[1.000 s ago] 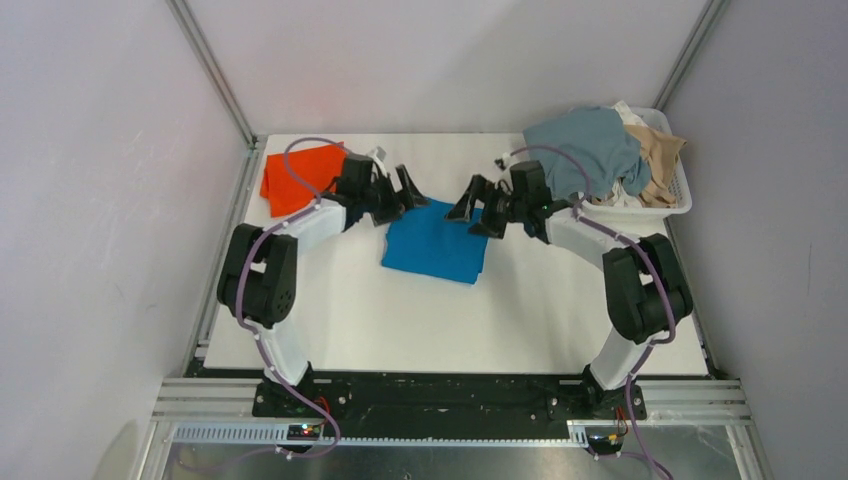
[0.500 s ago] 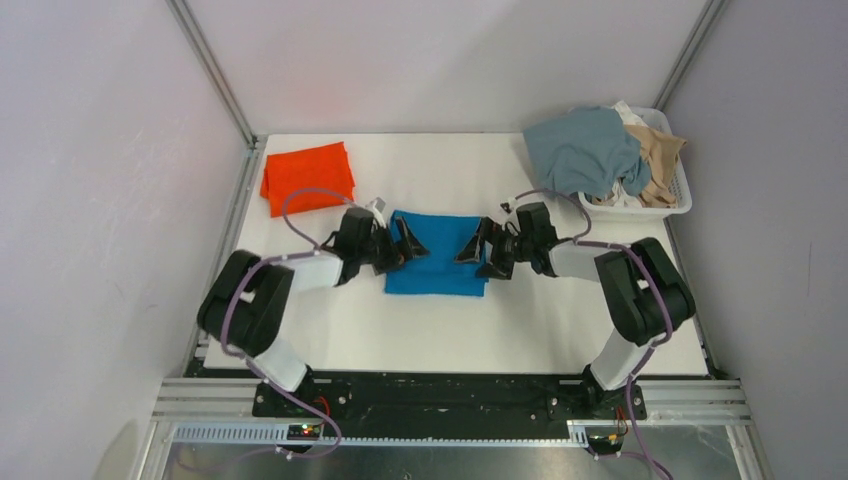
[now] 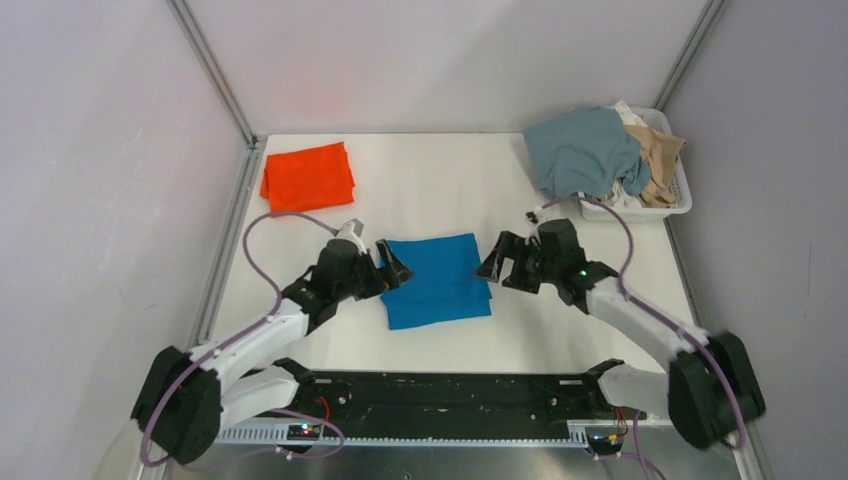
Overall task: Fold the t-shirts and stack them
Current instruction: Smooth out wrinkles on the folded tshirt, then put the neatly folded tshirt into the corner of the board with the left arm
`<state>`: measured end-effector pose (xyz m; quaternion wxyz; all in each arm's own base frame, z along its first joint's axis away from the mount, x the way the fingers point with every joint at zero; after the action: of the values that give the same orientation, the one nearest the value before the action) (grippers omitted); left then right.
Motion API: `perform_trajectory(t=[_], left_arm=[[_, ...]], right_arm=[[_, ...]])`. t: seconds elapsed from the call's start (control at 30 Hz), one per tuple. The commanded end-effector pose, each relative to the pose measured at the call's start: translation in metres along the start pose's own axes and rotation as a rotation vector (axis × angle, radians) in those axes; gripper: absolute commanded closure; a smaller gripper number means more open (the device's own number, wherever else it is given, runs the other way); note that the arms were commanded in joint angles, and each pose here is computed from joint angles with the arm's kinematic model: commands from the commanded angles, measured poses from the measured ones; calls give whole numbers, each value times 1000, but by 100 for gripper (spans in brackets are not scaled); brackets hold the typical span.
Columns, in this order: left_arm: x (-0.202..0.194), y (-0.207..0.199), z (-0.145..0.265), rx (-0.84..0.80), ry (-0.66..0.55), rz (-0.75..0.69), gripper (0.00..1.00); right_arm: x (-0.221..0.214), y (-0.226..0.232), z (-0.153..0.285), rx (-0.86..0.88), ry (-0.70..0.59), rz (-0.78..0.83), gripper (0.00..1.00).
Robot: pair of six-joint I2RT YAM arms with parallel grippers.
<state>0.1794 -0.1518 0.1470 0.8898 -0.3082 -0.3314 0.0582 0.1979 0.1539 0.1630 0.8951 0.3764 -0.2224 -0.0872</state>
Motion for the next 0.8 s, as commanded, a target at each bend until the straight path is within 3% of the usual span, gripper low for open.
perform_trajectory(t=[0.0,0.13,0.4,0.5,0.6,0.77], left_arm=[[16,8,19,177,-162,-16,0],[17,31,17,268,-166,36,0],[11,43,-14,311,-30,48,1],[11,35,-29,207,17,65,6],[6,33,-45,213,73,70,11],[-4,16,-69,197,157,28,32]], right_arm=[[8,-4,40,-146,-216,17,1],[13,-22,69,-243,-317,-62,1],[10,-40,88,-172,-388,-125,0],[8,-42,88,-178,-376,-111,0],[8,-46,88,-197,-374,-108,1],[9,-49,89,-220,-383,-103,1]])
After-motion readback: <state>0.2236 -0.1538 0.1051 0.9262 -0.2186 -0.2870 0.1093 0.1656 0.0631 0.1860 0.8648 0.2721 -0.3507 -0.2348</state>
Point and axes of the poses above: each gripper's point midway between its finger pads, its own z axis back along the fingers, its own y axis along the line the jaws close on, x = y × z, the point moved 10 cm from there along z, back along the fingers, and after that the axes turned 5 degrees about -z, right-handed, at the moved point
